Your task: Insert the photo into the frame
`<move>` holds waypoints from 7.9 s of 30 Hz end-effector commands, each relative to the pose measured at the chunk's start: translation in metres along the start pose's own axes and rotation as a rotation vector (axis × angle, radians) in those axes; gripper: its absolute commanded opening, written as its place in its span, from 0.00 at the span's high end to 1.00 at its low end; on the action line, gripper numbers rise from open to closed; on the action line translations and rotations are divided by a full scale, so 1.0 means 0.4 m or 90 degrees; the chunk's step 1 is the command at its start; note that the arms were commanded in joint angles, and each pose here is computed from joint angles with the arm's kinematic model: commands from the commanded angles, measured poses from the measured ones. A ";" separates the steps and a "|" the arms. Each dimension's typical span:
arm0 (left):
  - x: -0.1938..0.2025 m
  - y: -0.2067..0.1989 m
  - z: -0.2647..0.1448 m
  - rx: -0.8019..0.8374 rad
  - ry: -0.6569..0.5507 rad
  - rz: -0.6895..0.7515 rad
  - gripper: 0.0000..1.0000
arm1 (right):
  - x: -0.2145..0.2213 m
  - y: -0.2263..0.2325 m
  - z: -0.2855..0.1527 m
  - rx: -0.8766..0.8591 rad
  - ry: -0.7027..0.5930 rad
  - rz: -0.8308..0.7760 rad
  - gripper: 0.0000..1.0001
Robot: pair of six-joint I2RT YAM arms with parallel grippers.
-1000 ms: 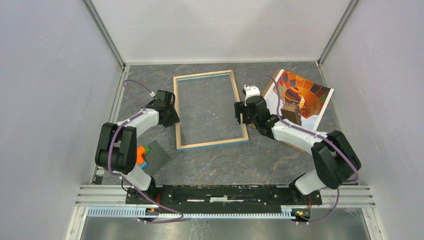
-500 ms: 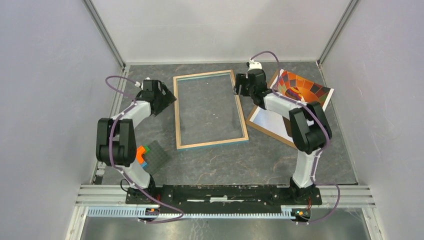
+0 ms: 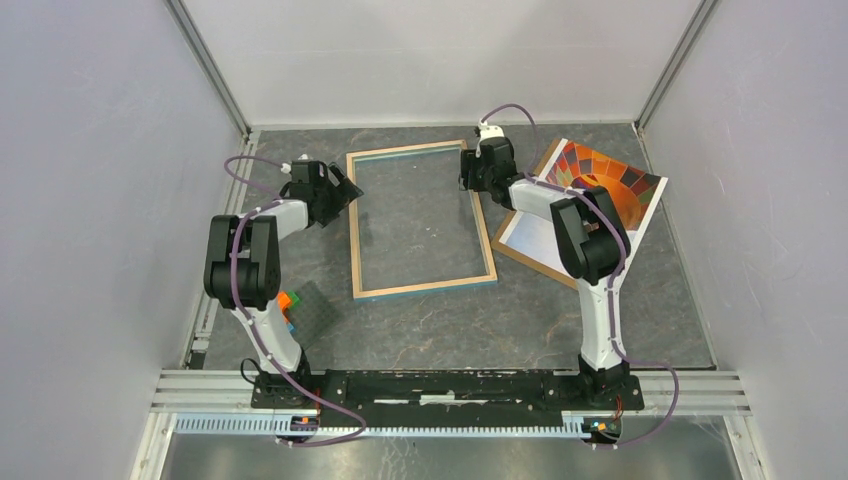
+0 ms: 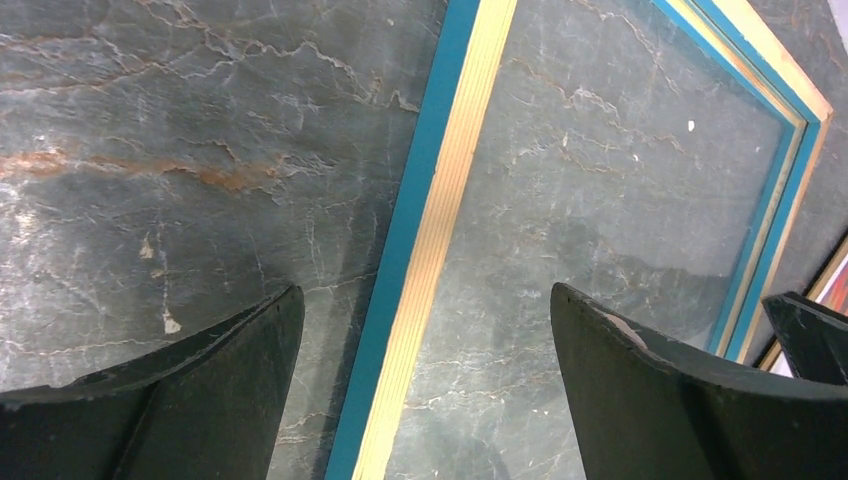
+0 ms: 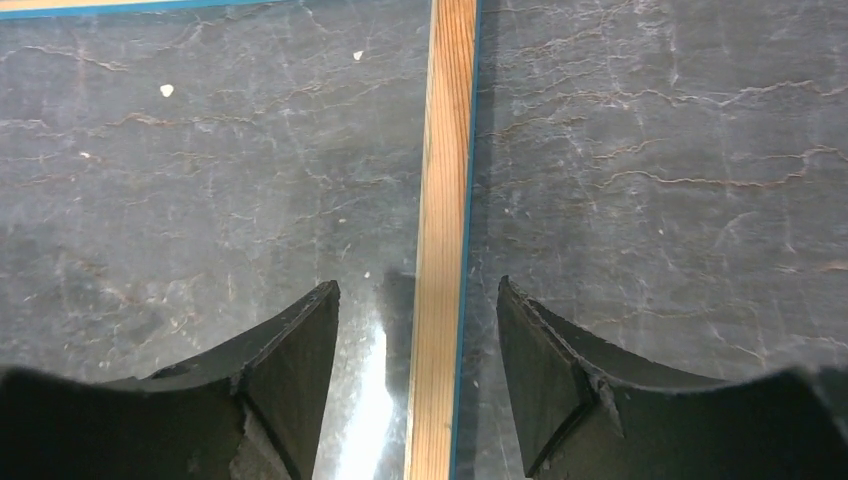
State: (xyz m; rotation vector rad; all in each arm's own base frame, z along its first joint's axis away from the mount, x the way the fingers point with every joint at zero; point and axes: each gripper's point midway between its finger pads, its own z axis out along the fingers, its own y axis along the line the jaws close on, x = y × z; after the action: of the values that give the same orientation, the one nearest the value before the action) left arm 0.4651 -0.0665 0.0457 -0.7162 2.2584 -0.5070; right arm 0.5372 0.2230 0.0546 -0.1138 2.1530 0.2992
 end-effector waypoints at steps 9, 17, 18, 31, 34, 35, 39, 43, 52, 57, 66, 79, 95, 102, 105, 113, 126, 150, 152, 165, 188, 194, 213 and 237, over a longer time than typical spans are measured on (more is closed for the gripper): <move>0.039 -0.082 0.028 0.142 0.038 -0.046 0.05 | -0.023 0.031 0.041 -0.066 -0.030 0.020 0.64; 0.060 -0.097 -0.005 0.189 0.030 -0.100 0.07 | -0.060 0.080 0.034 -0.142 -0.060 0.014 0.85; 0.060 -0.095 -0.008 0.187 0.028 -0.104 0.07 | -0.076 0.085 0.025 -0.146 -0.068 0.014 0.87; 0.134 -0.037 -0.074 0.136 0.025 -0.160 0.07 | -0.171 0.097 -0.087 -0.147 -0.097 0.010 1.00; 0.145 0.014 -0.096 0.074 0.018 -0.138 0.05 | -0.150 0.061 -0.102 -0.103 -0.061 0.005 0.82; 0.144 0.022 -0.104 0.062 0.015 -0.131 0.05 | -0.138 0.041 -0.110 -0.086 -0.042 0.000 0.68; 0.146 0.039 -0.129 0.034 0.018 -0.109 0.04 | -0.056 -0.005 -0.176 -0.058 0.049 -0.044 0.39; 0.166 0.035 -0.130 0.036 0.053 -0.084 0.02 | 0.084 -0.023 -0.303 -0.054 0.108 0.015 0.25; 0.277 0.048 -0.161 0.032 0.156 -0.050 0.05 | 0.251 -0.054 -0.444 -0.084 0.141 -0.035 0.23; 0.356 0.033 -0.192 0.030 0.203 -0.052 0.04 | 0.296 -0.025 -0.408 -0.144 0.145 -0.036 0.26; 0.450 0.069 -0.213 -0.006 0.268 -0.029 0.00 | 0.299 0.045 -0.367 -0.225 0.164 0.033 0.25; 0.477 -0.051 -0.324 0.059 0.266 0.010 0.00 | 0.123 0.128 -0.419 -0.263 0.117 0.093 0.26; 0.596 -0.211 -0.352 0.129 0.331 0.066 0.00 | 0.066 0.049 -0.358 -0.221 0.113 0.091 0.26; 0.653 -0.245 -0.347 0.138 0.360 0.092 0.00 | 0.086 -0.041 -0.286 -0.194 0.152 0.104 0.24; 0.671 -0.259 -0.354 0.151 0.370 0.109 0.00 | 0.091 -0.071 -0.251 -0.195 0.167 0.123 0.24; 0.697 -0.287 -0.389 0.184 0.380 0.153 0.00 | 0.025 -0.149 -0.231 -0.102 0.184 0.054 0.20; 0.490 -0.355 -0.492 0.212 0.252 0.328 0.00 | 0.127 -0.180 -0.520 -0.054 0.133 0.063 0.12; 0.556 -0.394 -0.464 0.221 0.298 0.372 0.04 | 0.378 -0.173 -0.574 -0.155 0.129 0.374 0.36; 0.557 -0.401 -0.479 0.241 0.309 0.391 0.01 | 0.386 -0.174 -0.574 -0.169 0.123 0.400 0.35; 0.634 -0.441 -0.478 0.310 0.389 0.326 0.02 | 0.355 -0.157 -0.578 -0.239 0.021 0.512 0.28; 0.712 -0.469 -0.539 0.297 0.338 0.514 0.01 | 0.331 -0.132 -0.559 -0.283 -0.043 0.686 0.56; 0.771 -0.494 -0.534 0.210 0.250 0.660 0.02 | 0.287 -0.101 -0.588 -0.325 -0.050 0.703 0.72; 0.791 -0.535 -0.542 0.087 0.138 0.847 0.00 | 0.225 -0.079 -0.629 -0.314 -0.038 0.704 0.86; 0.759 -0.585 -0.458 -0.068 -0.105 1.242 0.15 | 0.196 -0.040 -0.644 -0.321 -0.004 0.763 0.90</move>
State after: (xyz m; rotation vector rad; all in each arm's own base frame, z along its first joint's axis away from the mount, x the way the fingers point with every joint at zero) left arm 0.2263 -0.4085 0.1244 1.3102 1.8667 0.5637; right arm 0.2786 0.1398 0.0952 0.9698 1.9300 1.4113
